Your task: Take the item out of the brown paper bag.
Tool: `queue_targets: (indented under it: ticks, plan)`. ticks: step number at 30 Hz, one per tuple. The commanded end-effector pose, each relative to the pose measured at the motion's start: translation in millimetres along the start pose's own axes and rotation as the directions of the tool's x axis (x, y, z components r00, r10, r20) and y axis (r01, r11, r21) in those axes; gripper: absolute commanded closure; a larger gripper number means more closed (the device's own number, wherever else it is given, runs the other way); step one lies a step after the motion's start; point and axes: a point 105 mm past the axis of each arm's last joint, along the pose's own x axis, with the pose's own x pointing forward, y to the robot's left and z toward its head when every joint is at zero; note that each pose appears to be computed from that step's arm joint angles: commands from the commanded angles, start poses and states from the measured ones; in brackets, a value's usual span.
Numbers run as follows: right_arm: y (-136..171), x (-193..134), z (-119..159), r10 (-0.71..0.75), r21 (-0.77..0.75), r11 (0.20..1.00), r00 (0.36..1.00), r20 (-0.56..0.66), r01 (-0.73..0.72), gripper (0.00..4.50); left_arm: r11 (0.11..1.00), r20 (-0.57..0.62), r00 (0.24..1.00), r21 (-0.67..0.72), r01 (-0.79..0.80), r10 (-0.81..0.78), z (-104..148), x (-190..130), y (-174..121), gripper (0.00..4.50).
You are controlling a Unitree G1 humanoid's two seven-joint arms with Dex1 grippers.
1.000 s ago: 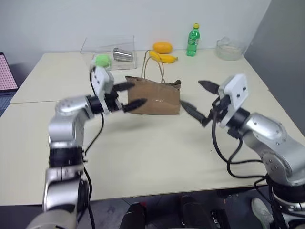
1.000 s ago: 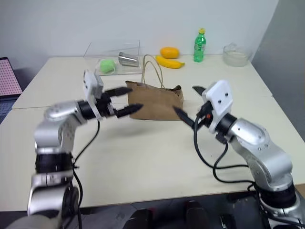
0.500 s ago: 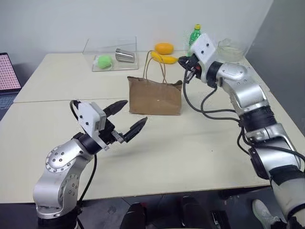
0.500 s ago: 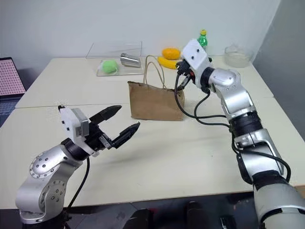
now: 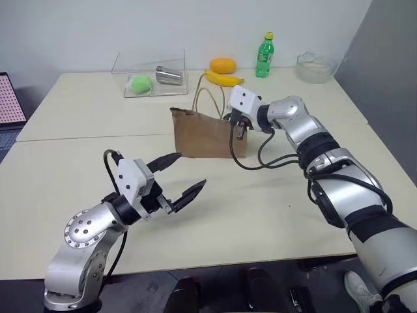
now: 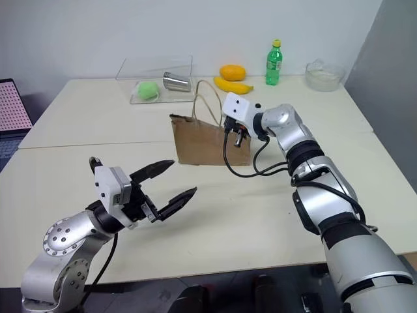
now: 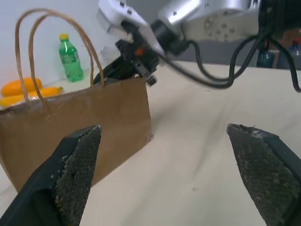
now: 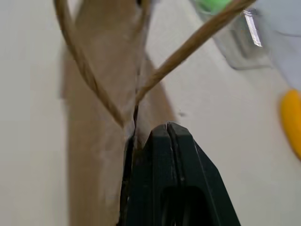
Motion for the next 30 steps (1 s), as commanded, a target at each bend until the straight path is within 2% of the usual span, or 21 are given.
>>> queue_targets:
  ticks: [1, 8, 10, 14, 18, 21, 25, 28, 30]
  plan:
    - [11.3, -9.4, 12.4, 0.124, -0.03, 0.992, 0.991, 0.055, -0.123, 4.49, 0.998, 0.016, 0.999, 0.062, 0.027, -0.028, 6.9, -5.2, -3.5, 0.0]
    - [62.8, -21.2, 2.8, 0.324, -0.076, 0.944, 0.945, 0.047, -0.32, 4.49, 0.994, -0.067, 0.996, 0.093, 0.059, -0.053, -2.7, -29.9, -8.7, 0.0]
    - [72.9, -23.9, 6.7, 0.339, -0.098, 0.938, 0.939, 0.061, -0.332, 4.49, 0.988, -0.08, 0.993, 0.12, 0.099, -0.09, -1.5, -37.0, -12.9, 0.0]
    - [79.8, -33.9, 23.0, 0.301, -0.138, 0.949, 0.944, 0.139, -0.282, 4.49, 0.965, -0.095, 0.98, 0.181, 0.192, -0.177, 2.8, -46.1, -17.7, 0.0]
    - [77.9, -55.2, 40.0, 0.159, -0.103, 0.985, 0.951, 0.265, -0.136, 4.49, 0.934, -0.094, 0.98, 0.299, 0.197, -0.177, 7.6, -35.6, 11.0, 0.0]
    - [89.1, -75.3, 38.2, 0.063, 0.007, 0.998, 0.948, 0.313, -0.069, 3.9, 0.857, -0.136, 0.964, 0.443, 0.264, -0.226, 9.3, -19.8, 35.1, 0.0]
    - [111.2, -91.5, 31.2, -0.013, 0.141, 0.989, 0.945, 0.326, -0.035, 2.49, 0.734, -0.204, 0.932, 0.575, 0.363, -0.301, -2.6, -9.1, 45.4, 0.0]
    - [144.8, -104.5, 28.1, -0.017, 0.246, 0.967, 0.947, 0.32, -0.066, 1.44, 0.596, -0.261, 0.87, 0.644, 0.48, -0.418, -16.2, 0.0, 38.7, 0.0]
    - [164.6, -108.0, 21.8, -0.009, 0.296, 0.952, 0.959, 0.282, -0.078, 1.44, 0.55, -0.282, 0.842, 0.654, 0.52, -0.46, -22.4, 0.6, 38.9, 0.0]
